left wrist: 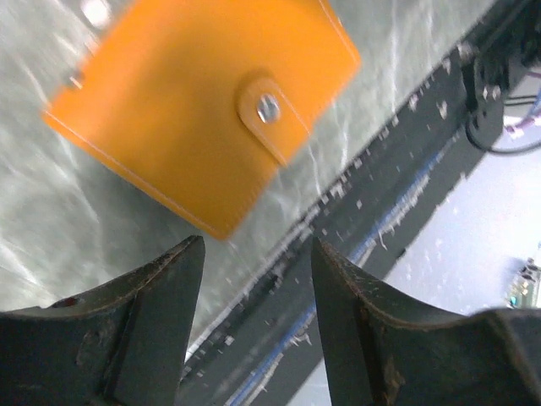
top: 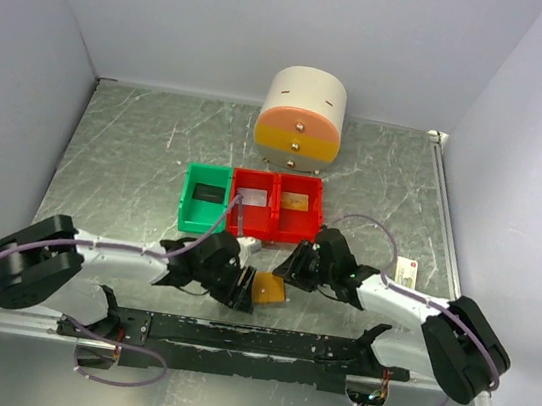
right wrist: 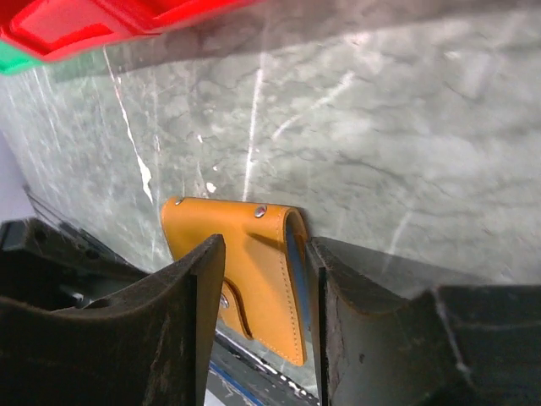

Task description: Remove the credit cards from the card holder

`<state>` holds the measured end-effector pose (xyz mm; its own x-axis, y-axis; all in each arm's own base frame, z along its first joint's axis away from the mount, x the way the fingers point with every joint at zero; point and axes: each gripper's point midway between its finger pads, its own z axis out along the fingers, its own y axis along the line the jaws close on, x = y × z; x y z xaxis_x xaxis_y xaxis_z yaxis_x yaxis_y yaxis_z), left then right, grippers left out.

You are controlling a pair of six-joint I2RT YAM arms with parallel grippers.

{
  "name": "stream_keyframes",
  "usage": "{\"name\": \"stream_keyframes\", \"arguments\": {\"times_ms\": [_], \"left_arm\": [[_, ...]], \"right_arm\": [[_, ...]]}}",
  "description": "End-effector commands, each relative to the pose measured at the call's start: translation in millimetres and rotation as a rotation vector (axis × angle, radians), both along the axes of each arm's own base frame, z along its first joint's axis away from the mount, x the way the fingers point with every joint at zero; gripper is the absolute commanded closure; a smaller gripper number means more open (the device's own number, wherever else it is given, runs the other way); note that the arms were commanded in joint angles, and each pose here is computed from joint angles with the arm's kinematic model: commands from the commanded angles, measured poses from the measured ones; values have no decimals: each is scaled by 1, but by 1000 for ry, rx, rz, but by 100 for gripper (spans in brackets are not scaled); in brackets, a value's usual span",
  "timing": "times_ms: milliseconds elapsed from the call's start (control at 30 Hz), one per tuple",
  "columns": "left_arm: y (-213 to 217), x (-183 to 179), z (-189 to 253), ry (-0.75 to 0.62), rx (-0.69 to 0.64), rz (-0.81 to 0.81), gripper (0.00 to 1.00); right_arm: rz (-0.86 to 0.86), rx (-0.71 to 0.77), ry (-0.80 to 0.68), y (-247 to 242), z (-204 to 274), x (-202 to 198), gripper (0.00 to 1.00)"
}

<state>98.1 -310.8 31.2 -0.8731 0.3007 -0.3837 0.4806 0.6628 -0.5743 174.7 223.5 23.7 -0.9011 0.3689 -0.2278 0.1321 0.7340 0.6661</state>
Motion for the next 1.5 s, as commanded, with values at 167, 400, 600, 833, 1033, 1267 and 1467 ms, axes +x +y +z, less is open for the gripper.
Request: {"name": "stream_keyframes", "arguments": {"times_ms": [167, 400, 600, 833, 1033, 1267, 1467], "left_arm": [[-15, -42, 20, 47, -140, 116, 29], [19, -4, 40, -177, 50, 262, 10], [15, 54, 58, -219, 22, 194, 5], [-12, 72, 45, -165, -15, 55, 8], [-21, 57, 12, -45, -11, 6, 20], [5, 28, 3, 24, -48, 60, 24], [15, 9, 8, 59, -112, 104, 26]], "right_arm": [[295, -119, -120, 14, 19, 16, 55], [52, -351, -118, -44, 36, 23, 49], [-1, -52, -52, -28, 28, -25, 49], [67, 161, -3, -12, 16, -57, 52], [29, 188, 51, -4, 4, -52, 57], [1, 147, 13, 8, 7, -20, 59], [224, 81, -4, 37, 13, -7, 60]]}}
